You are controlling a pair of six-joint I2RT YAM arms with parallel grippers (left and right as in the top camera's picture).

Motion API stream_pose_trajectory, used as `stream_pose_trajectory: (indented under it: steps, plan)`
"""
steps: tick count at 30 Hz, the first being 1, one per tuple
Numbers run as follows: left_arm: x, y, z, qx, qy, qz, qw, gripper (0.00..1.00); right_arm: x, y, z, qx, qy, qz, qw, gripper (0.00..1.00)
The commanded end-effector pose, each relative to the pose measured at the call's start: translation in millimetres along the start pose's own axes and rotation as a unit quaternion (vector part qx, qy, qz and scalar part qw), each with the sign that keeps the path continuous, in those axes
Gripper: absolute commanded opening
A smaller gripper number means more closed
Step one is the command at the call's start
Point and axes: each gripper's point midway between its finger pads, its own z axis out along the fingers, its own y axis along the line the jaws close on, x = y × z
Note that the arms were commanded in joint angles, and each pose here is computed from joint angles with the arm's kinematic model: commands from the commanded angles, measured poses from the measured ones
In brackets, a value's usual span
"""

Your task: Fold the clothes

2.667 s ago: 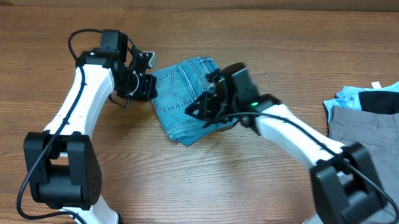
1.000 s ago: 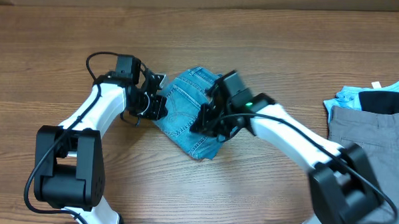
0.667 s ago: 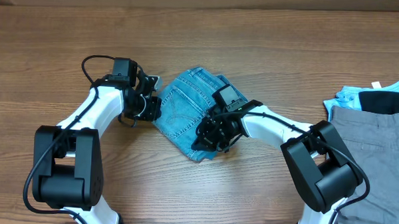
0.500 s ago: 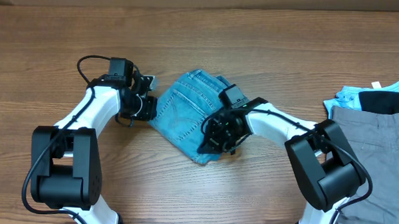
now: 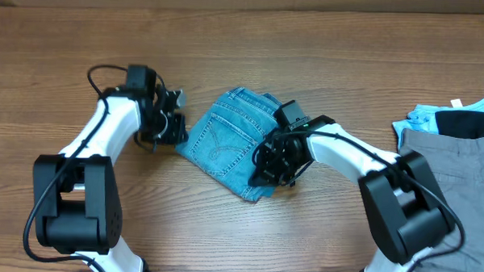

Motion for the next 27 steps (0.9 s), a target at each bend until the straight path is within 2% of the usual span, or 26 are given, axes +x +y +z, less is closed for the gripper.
stream_pose_trajectory:
  steps: [1, 3, 5, 6, 11, 16, 20, 23, 27]
  plan:
    - [-38.2, -19.1, -35.7, 0.044, -0.050, 0.011, 0.998, 0.55, -19.9, 37.9, -44.1, -0.004, -0.098, -0.100, 0.990, 0.04]
    - [-46.4, -25.2, -45.4, 0.051, -0.060, 0.017, 0.997, 0.80, -27.5, 46.2, -57.0, 0.002, -0.134, -0.117, 0.984, 0.04]
    - [-50.4, -26.3, -48.9, 0.050, -0.066, 0.028, 0.996, 0.92, -35.5, 50.8, -64.3, 0.005, -0.163, -0.128, 0.978, 0.04]
    - [-50.2, -26.5, -48.6, 0.050, -0.066, 0.033, 0.996, 0.94, -38.2, 51.2, -65.3, 0.006, -0.170, -0.128, 0.977, 0.04]
    - [-38.8, -22.7, -36.4, 0.051, -0.044, 0.028, 0.997, 0.95, -48.9, 39.0, -58.1, 0.022, -0.178, -0.077, 0.981, 0.04]
    - [-30.6, -20.7, -30.3, 0.052, -0.033, 0.022, 0.998, 0.95, -22.5, 19.5, -28.5, 0.032, -0.086, -0.009, 0.996, 0.04]
    - [-31.8, -20.7, -30.4, 0.052, -0.035, 0.023, 0.998, 0.95, -7.1, -3.0, -10.0, 0.070, -0.044, 0.024, 0.996, 0.04]
    - [-31.6, -20.7, -30.4, 0.052, -0.035, 0.023, 0.998, 0.95, -1.1, -23.1, -0.2, 0.088, -0.033, 0.066, 0.993, 0.04]
    - [-30.1, -20.8, -30.3, 0.052, -0.032, 0.022, 0.998, 0.96, -11.1, -53.9, -7.9, 0.120, -0.059, 0.108, 0.985, 0.04]
